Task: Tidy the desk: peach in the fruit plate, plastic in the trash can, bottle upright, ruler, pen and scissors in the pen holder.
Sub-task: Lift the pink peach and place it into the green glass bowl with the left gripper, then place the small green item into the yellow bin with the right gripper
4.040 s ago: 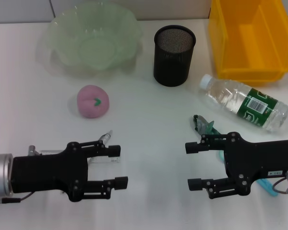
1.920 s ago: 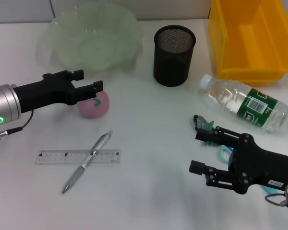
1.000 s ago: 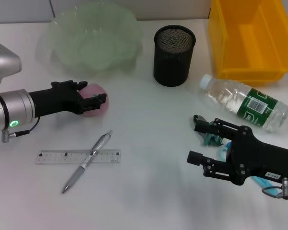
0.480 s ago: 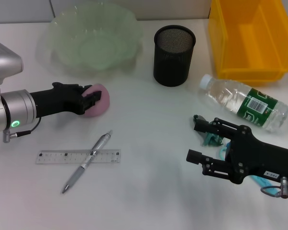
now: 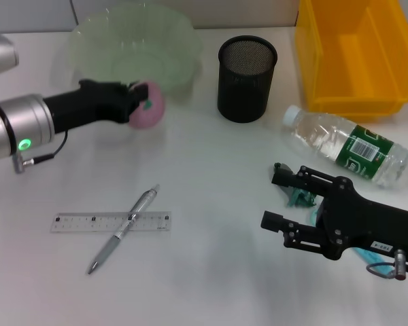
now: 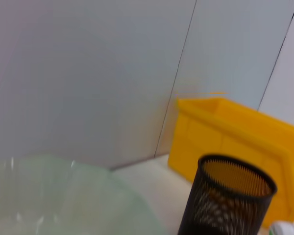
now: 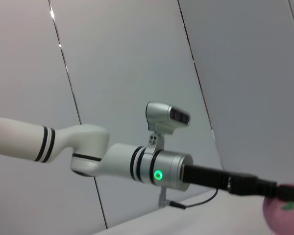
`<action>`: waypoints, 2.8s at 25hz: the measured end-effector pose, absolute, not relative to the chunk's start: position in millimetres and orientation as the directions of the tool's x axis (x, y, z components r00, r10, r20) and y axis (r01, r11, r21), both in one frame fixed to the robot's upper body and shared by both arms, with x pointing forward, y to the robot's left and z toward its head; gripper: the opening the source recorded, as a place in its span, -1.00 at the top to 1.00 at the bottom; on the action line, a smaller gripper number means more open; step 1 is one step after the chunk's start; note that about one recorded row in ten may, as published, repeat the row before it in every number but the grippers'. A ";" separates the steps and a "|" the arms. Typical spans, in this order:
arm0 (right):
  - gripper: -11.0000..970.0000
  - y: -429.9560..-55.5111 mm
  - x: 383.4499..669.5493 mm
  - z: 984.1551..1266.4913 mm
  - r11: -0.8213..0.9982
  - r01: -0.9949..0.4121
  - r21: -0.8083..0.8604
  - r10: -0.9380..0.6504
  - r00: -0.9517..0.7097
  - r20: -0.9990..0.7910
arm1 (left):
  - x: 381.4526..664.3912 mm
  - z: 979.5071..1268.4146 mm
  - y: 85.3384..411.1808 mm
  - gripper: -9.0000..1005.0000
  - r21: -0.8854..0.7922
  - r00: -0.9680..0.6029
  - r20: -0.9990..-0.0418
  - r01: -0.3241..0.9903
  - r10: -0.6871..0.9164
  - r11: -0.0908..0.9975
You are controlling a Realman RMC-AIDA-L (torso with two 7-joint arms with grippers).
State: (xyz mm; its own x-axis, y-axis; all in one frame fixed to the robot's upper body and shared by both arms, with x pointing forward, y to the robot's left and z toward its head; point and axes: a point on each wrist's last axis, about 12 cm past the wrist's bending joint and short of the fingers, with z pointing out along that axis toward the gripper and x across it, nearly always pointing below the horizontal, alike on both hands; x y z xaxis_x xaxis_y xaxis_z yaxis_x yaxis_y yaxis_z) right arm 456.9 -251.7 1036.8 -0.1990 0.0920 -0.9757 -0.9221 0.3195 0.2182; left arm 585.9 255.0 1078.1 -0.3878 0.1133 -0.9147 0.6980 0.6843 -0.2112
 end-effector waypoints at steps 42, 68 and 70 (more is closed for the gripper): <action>-0.58 -248.6 445.1 1030.7 0.328 -0.916 0.232 0.124 -0.202 -0.972 | 562.5 1119.9 240.5 -0.57 -0.154 -0.101 -0.984 0.899 -0.148 0.409; -0.58 -254.2 465.5 1045.7 0.288 -0.913 0.289 0.120 -0.265 -0.957 | 474.8 1064.7 280.5 -0.54 -0.140 -0.166 -0.984 0.945 0.064 0.297; -0.58 -258.2 470.0 1050.8 0.284 -0.910 0.303 0.120 -0.280 -0.952 | 475.3 1064.4 280.0 -0.54 -0.133 -0.160 -0.985 0.944 0.066 0.301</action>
